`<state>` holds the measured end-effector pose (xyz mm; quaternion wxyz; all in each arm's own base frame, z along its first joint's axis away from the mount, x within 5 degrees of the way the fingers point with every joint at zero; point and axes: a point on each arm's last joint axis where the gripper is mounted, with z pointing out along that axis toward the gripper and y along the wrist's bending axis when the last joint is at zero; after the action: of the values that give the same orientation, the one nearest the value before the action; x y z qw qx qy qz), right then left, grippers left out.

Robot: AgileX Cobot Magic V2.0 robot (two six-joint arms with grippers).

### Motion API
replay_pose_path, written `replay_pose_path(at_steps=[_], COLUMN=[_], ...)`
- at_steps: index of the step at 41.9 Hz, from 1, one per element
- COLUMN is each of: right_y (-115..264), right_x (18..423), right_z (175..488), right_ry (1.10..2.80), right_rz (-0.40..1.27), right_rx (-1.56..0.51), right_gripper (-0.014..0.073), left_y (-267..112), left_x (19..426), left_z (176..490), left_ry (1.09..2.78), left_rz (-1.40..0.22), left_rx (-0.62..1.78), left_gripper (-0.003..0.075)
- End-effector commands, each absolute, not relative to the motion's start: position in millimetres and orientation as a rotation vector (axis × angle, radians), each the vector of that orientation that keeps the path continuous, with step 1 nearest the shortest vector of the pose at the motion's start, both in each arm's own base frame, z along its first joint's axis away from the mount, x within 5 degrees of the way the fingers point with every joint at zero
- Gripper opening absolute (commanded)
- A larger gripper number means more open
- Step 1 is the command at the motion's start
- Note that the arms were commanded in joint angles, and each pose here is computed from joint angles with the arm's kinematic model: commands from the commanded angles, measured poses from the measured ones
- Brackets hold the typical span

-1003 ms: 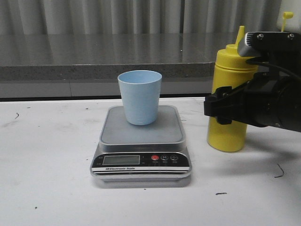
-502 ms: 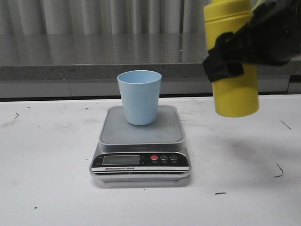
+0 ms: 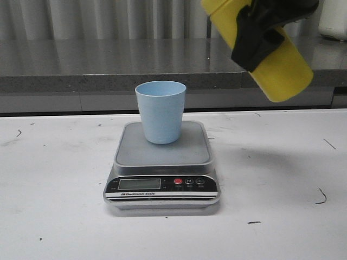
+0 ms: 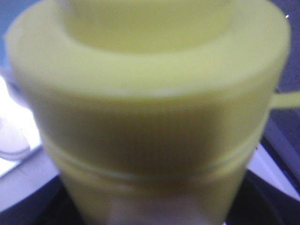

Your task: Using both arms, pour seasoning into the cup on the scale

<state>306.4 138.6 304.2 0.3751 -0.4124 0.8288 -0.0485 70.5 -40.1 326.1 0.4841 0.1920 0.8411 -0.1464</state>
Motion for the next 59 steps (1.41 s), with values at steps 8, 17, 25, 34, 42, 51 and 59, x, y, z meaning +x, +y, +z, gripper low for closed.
replay_pose_path(at_steps=[8,17,25,34,42,51,59], right_y=[156,169,173,168,167,178,187], right_x=[321,327,328,331,333,347,352], right_z=[308,303,306,311,312,311,312], right_ry=[1.962,1.791,1.680,1.623,1.606,1.659,1.540], right_rz=[-0.546,-0.792,-0.920,-1.047,-1.105,-1.230,-1.342], right_rx=[-1.400,-1.577,-1.644,-1.672,-1.675,-1.652,-1.690], right_gripper=[0.0363,0.0363,0.0363,0.0363,0.0363,0.0363,0.0363], left_y=[-41,-41,-41,-41,-41,-41,-41], left_x=[72,72,72,72,72,72,72], left_z=[340,340,340,340,340,340,340], left_ry=[1.959,1.959,1.959,1.959,1.959,1.959,1.959], left_rz=[-0.384,-0.384,-0.384,-0.384,-0.384,-0.384,-0.384], left_rx=[0.440,0.440,0.440,0.440,0.440,0.440,0.440], left_gripper=[0.0112,0.0112,0.0112,0.0112,0.0112,0.0112,0.0112])
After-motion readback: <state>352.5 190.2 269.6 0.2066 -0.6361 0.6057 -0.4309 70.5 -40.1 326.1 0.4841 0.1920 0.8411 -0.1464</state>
